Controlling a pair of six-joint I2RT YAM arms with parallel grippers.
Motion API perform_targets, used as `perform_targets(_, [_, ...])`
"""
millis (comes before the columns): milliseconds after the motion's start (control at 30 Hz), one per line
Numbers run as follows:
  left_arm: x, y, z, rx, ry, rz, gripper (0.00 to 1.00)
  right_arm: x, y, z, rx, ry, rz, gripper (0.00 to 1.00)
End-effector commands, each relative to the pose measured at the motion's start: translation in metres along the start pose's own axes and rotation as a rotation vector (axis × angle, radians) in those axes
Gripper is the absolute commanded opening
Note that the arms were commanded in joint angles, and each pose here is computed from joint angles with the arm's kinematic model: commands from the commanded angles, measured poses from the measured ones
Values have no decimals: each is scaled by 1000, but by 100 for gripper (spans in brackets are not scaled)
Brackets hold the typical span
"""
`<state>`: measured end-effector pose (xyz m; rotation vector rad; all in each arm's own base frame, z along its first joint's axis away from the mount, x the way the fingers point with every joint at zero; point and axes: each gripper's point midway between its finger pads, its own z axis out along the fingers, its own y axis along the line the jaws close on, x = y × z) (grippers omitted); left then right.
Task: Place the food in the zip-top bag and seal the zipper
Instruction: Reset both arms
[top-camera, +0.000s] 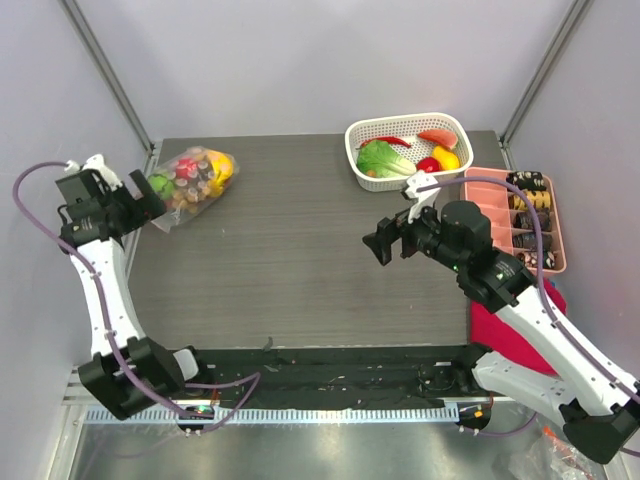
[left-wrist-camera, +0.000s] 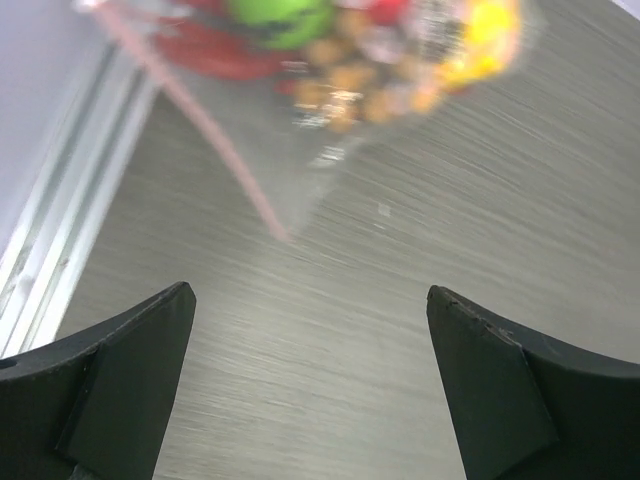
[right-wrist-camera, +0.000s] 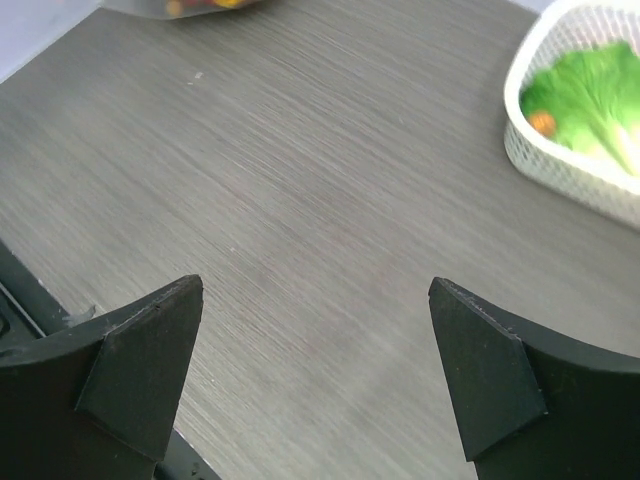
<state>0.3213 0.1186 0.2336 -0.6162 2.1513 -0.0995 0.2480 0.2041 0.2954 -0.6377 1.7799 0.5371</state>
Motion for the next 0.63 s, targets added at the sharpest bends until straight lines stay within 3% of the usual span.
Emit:
perform_targets(0, [14, -77, -52, 303, 38, 270, 100, 10, -20, -8, 87, -28, 171, 100])
perform_targets(167, [59, -146, -71, 462, 165, 474, 100, 39, -45, -19, 188, -12, 249, 100])
perform_targets(333, [95, -148, -48, 381, 265, 524, 100, 50, -55, -35, 241, -29, 281, 100])
perform_targets(600, [104, -145, -36, 323, 231, 569, 100, 61, -67, -49, 300, -57, 313, 100])
